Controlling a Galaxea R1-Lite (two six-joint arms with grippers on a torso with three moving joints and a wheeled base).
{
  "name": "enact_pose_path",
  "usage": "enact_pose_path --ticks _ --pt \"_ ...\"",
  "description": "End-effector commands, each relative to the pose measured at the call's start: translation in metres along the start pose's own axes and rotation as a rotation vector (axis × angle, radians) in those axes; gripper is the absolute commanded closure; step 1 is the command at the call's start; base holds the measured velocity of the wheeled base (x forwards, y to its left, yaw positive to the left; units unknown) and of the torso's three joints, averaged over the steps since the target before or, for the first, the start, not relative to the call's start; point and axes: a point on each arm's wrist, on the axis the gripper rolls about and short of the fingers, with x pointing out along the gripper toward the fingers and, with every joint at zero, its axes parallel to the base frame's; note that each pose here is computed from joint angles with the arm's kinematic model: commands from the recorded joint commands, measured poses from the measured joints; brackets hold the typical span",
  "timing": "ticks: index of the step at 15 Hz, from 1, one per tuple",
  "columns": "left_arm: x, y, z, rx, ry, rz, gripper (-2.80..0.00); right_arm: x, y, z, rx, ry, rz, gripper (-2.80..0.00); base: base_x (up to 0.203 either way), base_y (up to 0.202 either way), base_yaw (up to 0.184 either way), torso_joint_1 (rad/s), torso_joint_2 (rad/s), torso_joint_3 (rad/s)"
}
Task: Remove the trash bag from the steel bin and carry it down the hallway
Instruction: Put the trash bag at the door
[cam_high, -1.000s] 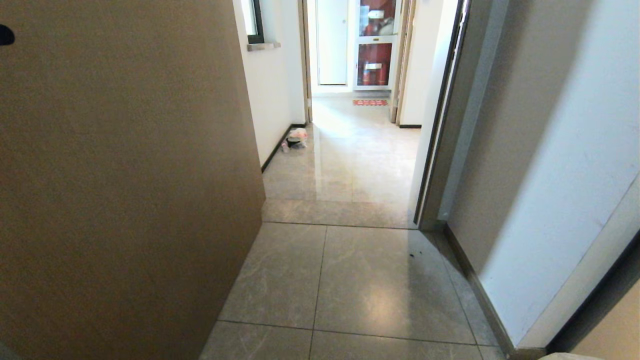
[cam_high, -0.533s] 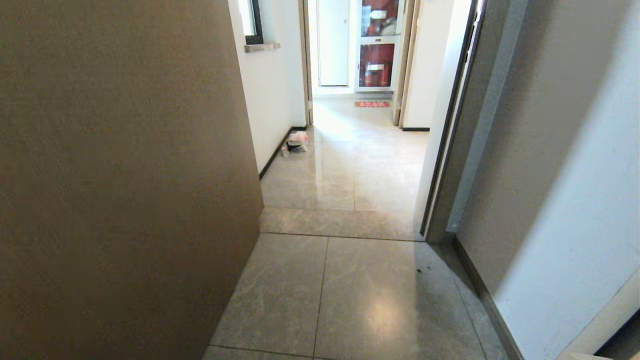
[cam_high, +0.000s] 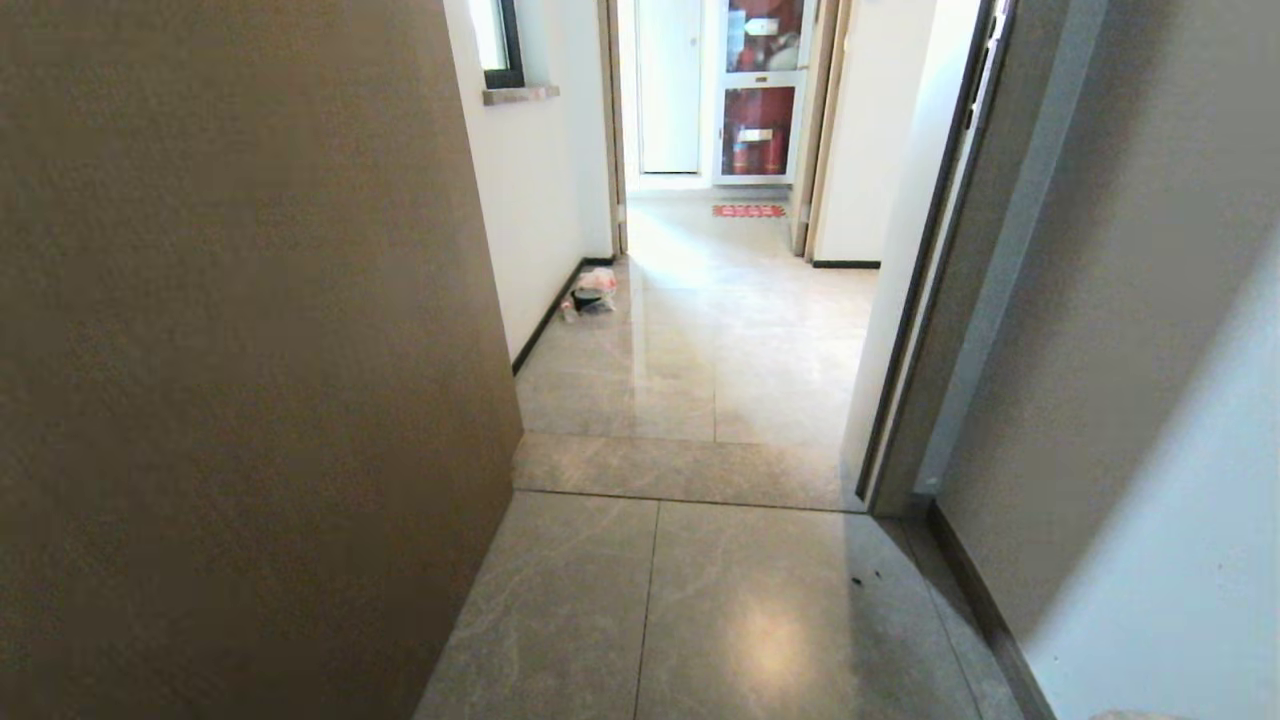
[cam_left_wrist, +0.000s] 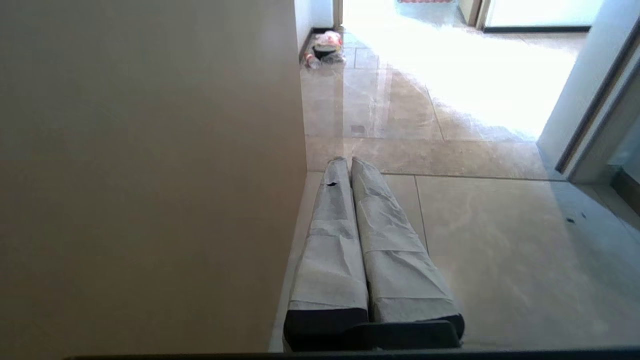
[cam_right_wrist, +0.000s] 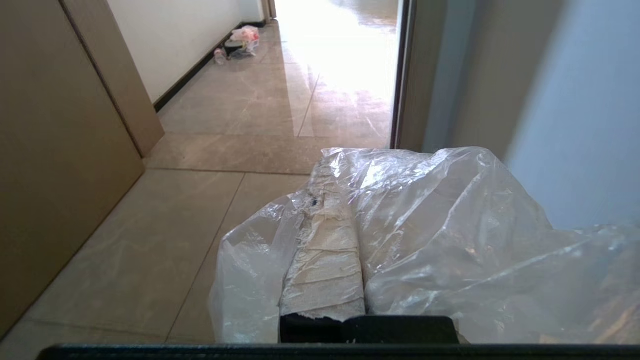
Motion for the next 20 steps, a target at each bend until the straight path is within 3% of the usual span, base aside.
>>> enact_pose_path --ticks 1,20 --pt "0.0003 0.0000 -0.0008 0.000 0.003 0.001 0.00 0.0001 0.0000 -0.0004 0.004 0.001 -0.001 0.00 0.194 0.000 -0.003 0.002 0.00 0.002" --pt "0.0003 0.0000 -0.0008 0.000 0.003 0.001 0.00 0.0002 -0.0001 -0.0002 0.008 0.001 -0.004 0.00 0.191 0.000 0.001 0.002 0.00 0.003"
